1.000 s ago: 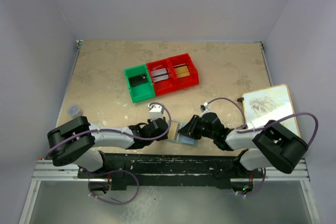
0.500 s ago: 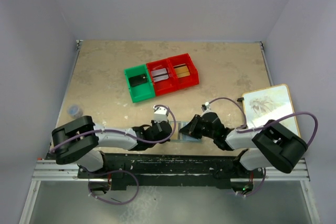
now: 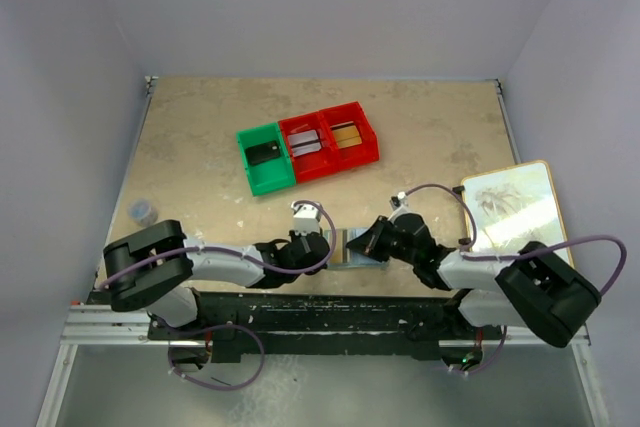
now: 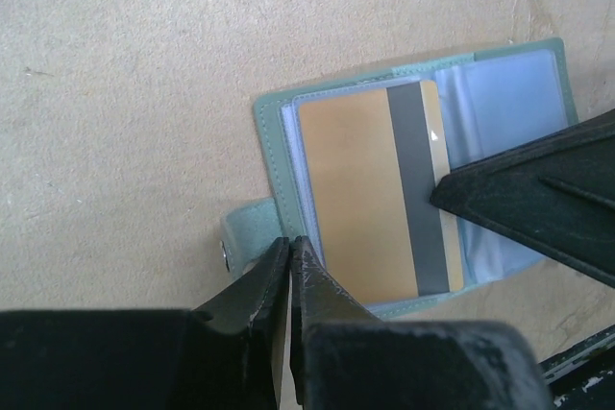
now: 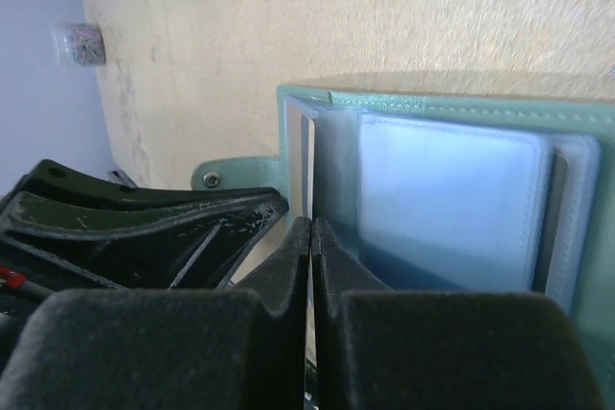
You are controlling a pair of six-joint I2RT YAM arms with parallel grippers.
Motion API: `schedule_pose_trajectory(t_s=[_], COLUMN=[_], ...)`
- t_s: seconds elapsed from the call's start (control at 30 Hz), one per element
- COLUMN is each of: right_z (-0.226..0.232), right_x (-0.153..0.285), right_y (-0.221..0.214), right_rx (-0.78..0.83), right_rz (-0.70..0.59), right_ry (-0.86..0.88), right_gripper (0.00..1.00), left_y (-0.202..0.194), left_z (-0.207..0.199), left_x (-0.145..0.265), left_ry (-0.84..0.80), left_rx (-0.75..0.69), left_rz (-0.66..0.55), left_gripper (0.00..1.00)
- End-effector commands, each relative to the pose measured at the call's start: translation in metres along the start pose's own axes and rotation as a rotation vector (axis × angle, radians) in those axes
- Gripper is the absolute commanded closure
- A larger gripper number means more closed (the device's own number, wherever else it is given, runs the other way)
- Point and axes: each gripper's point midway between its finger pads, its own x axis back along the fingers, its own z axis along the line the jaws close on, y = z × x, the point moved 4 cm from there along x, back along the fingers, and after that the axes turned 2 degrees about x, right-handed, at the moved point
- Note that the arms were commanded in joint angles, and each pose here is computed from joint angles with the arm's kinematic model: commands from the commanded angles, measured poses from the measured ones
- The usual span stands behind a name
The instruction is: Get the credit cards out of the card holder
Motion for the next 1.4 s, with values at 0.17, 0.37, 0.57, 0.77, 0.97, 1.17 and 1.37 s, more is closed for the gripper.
schedule_pose_trajectory(t_s=[0.17,0.37,0.57,0.77,0.97,1.17,1.37], right_z=[0.001,-0.007,-0.012,-0.014,-0.01,-0.01,0.003], right_x=[0.009,0.002,-0.007,-0.006,-0.004,-0.004,-0.004], right_y=[0.011,0.004,-0.002,-0.003,-0.004,-0.004,0.001], right_rx=[0.095,0.086,0.101,0.094,0.091,0.065,0.064], right_rz=[0.043,0.092,0.145,0.137,0.146,0.132,0.108], right_ry=[0.073,0.062,0.059,0.056,0.086,0.091,0.156], right_gripper=[0.98,0.97,0.97,0.95,0.93,0.91,0.88], left_y=[-0.027,-0.018,0.011,0.029,0.012,0.016,0.006], left_z=[0.015,0.006,-0.028,-0.054,-0.034,-0.016,-0.017], left_x=[-0.001,0.004,0.026,0.024,-0.002,0.002,-0.004], left_ry=[0.04,0.006,-0.168,-0.198,-0.01,0.081,0.058], left_rx=[-0.018,-0.003,0.062,0.07,0.08,0.067,0.051], left_rz=[0.093,0.075,0.011,-0.014,0.016,-0.022,0.017], left_gripper=[1.0,1.0,0.73,0.65,0.77,0.83,0.86])
